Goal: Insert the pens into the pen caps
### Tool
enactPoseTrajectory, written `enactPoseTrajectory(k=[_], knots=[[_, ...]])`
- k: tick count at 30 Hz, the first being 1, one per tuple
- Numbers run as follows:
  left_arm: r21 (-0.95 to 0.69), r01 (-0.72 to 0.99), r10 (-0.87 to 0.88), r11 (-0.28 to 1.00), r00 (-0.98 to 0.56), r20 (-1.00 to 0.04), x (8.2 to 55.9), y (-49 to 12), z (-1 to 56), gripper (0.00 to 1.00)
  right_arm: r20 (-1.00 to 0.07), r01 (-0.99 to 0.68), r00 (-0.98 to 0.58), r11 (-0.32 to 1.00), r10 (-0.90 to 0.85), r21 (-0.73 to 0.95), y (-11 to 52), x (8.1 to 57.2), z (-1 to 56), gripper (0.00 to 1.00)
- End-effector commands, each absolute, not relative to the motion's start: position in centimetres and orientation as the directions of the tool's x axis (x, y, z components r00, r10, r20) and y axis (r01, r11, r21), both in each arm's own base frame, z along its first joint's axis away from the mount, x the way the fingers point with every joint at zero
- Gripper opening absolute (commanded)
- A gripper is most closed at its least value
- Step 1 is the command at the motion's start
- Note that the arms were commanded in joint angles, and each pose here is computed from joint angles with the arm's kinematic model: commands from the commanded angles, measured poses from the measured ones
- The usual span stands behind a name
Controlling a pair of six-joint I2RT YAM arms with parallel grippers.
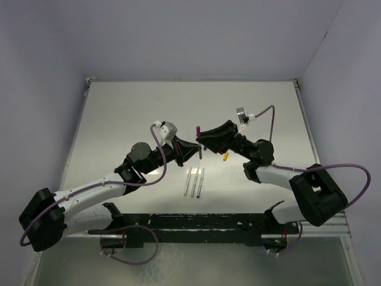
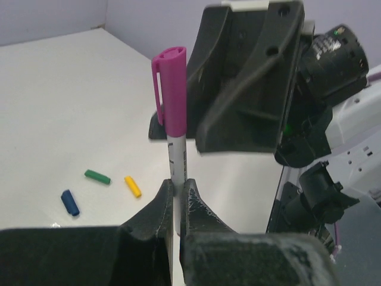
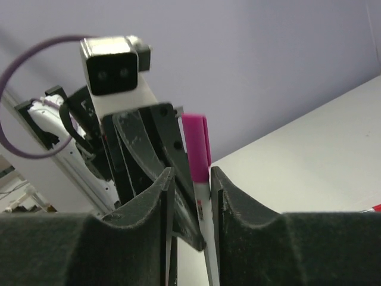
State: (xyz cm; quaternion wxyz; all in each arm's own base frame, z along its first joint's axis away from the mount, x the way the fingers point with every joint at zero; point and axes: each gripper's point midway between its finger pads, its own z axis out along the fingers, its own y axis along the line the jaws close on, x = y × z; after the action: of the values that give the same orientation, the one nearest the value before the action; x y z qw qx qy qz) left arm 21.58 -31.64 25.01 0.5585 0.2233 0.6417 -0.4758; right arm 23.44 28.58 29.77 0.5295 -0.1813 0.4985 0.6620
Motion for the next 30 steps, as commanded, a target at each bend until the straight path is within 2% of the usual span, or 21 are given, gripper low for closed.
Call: enactPoseTrajectory(k=[1,3,5,12,15,17,19,23,30], knots=[[-0.348,0.824,-0.297,0.447,-0.231,-0.927,22.7,-31.8,28.8,0.00,-0.793,-0.916,-0.351,-0.008,0.498,0.401,29.6,22.1,32.0,0.40],[-0.361,0.796,-0.252,0.487,-0.267,-0.930,22.9,-31.4,26.5,0.00,-0.797,-0.927,-0.318,0.008,0.514,0.375,29.6,22.5,33.3,0.48],[-0.369,0.766,-0.229,0.526,-0.291,-0.929,23.1,-30.7,24.7,0.00,-0.799,-0.933,-0.285,0.038,0.529,0.358,29.4,22.9,34.1,0.52],[-0.341,0.624,-0.118,0.703,-0.370,-0.922,23.9,-27.3,18.9,0.00,-0.814,-0.912,-0.204,0.198,0.543,0.360,28.2,24.7,34.4,0.56],[-0.281,0.551,-0.067,0.786,-0.376,-0.924,24.9,-25.5,17.8,0.00,-0.828,-0.830,-0.212,0.351,0.519,0.433,27.1,26.9,32.3,0.57],[-0.220,0.480,-0.030,0.849,-0.374,-0.927,26.0,-24.0,17.2,0.00,-0.836,-0.690,-0.217,0.527,0.504,0.496,25.2,29.5,29.8,0.57],[-0.159,0.417,0.017,0.895,-0.387,-0.922,27.1,-22.9,16.5,0.00,-0.842,-0.588,-0.232,0.620,0.487,0.520,23.6,30.4,28.0,0.57],[-0.068,0.332,0.092,0.941,-0.445,-0.891,29.4,-21.5,14.6,0.00,-0.851,-0.500,-0.238,0.692,0.469,0.521,21.7,30.4,25.9,0.56],[-0.115,0.295,0.077,0.948,-0.568,-0.819,33.0,-20.8,10.6,0.00,-0.869,-0.428,-0.293,0.759,0.398,0.492,20.5,29.9,23.4,0.56]])
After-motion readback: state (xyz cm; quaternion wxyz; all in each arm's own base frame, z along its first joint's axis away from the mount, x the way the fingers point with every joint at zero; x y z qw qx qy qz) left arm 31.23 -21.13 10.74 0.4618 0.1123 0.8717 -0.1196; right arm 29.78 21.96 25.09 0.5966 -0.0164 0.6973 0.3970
